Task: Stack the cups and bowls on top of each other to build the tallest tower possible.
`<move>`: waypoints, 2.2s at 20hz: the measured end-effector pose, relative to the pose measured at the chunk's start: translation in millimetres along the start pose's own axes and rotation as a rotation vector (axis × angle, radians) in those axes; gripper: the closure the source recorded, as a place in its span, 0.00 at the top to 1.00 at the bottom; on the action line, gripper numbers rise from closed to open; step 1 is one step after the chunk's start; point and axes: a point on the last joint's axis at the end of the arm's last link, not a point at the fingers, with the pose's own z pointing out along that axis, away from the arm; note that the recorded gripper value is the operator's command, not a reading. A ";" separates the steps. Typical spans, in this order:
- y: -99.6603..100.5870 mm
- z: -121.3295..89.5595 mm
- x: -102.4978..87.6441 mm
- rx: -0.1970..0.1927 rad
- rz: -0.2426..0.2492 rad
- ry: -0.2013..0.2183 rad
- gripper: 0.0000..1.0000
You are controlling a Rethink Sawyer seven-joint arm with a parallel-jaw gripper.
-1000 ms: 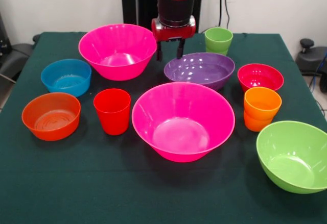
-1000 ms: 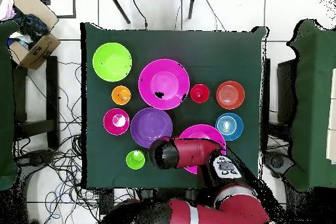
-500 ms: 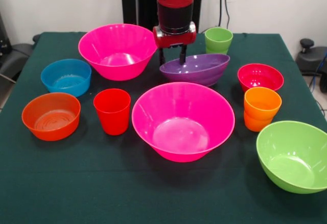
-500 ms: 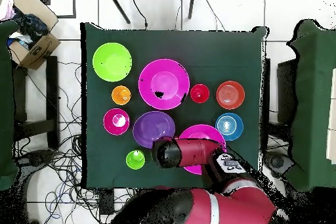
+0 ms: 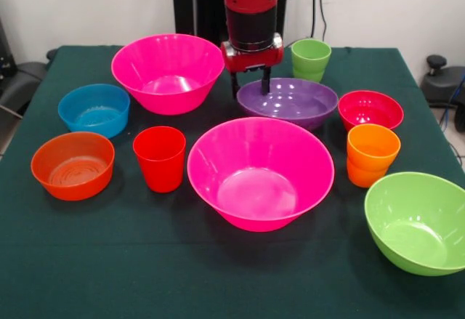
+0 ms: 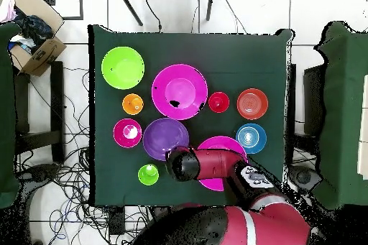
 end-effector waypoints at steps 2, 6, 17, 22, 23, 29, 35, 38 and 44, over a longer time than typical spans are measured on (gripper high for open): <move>2.2 -1.7 -3.6 -0.003 -0.004 -0.008 1.00; 8.5 -7.5 -13.9 -0.010 -0.018 -0.032 1.00; 12.0 -17.9 -26.2 -0.008 -0.031 -0.063 1.00; 12.9 -17.9 -26.3 -0.008 -0.033 -0.063 1.00; 13.2 -17.8 -26.3 -0.008 -0.034 -0.063 1.00; 13.4 -16.6 -26.0 -0.009 -0.033 -0.061 1.00; 12.4 -1.9 -22.5 -0.026 -0.021 -0.043 1.00; 12.0 8.5 -18.7 -0.039 -0.011 -0.029 1.00; 7.4 22.7 -13.2 -0.057 0.011 -0.011 1.00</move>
